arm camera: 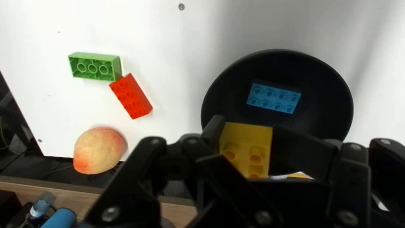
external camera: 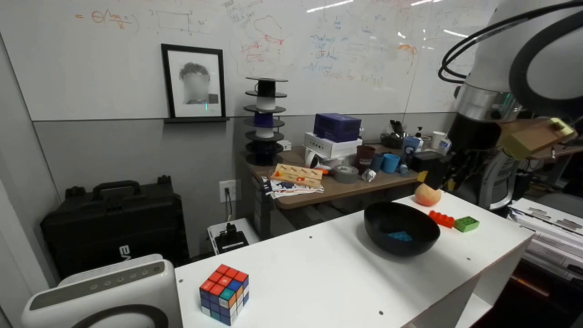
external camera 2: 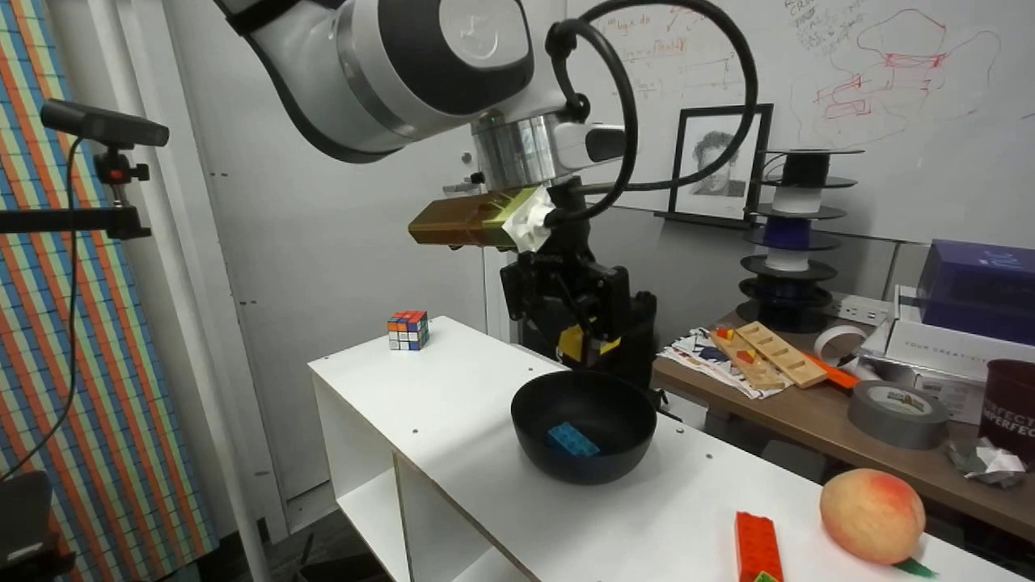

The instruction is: Pick the blocks on the counter and put them in the bowl

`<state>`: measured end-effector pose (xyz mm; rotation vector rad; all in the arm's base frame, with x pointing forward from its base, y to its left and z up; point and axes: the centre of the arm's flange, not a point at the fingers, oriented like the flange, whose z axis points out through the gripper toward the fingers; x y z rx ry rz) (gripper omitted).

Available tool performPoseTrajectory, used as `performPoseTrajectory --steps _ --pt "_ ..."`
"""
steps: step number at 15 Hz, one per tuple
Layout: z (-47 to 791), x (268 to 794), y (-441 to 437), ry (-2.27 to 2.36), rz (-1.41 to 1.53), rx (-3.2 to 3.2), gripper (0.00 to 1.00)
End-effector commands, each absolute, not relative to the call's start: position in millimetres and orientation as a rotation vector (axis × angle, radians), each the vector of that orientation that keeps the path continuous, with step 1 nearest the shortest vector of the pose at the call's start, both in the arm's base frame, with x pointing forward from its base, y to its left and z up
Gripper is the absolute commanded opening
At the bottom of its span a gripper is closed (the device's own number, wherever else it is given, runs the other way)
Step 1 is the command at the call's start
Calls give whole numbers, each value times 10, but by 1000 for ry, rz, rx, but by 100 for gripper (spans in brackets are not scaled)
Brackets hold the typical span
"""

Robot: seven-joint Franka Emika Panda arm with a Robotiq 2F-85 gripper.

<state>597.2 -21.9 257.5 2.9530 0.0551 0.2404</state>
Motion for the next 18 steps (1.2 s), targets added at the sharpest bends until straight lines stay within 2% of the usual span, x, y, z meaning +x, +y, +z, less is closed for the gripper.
performPoseTrajectory --steps 1,3,4,6,9,14,18 --pt "2598 6188 -142 -11 385 3051 24" --pt "2619 6257 -69 -27 495 3077 25" --pt "2636 6277 10 -8 538 3085 67" --pt "2648 6321 93 23 597 3089 73" --pt "2688 6321 197 52 628 3109 97" --pt "3087 6130 23 -29 689 3049 100" --pt "3630 5740 -400 -128 562 3060 100"
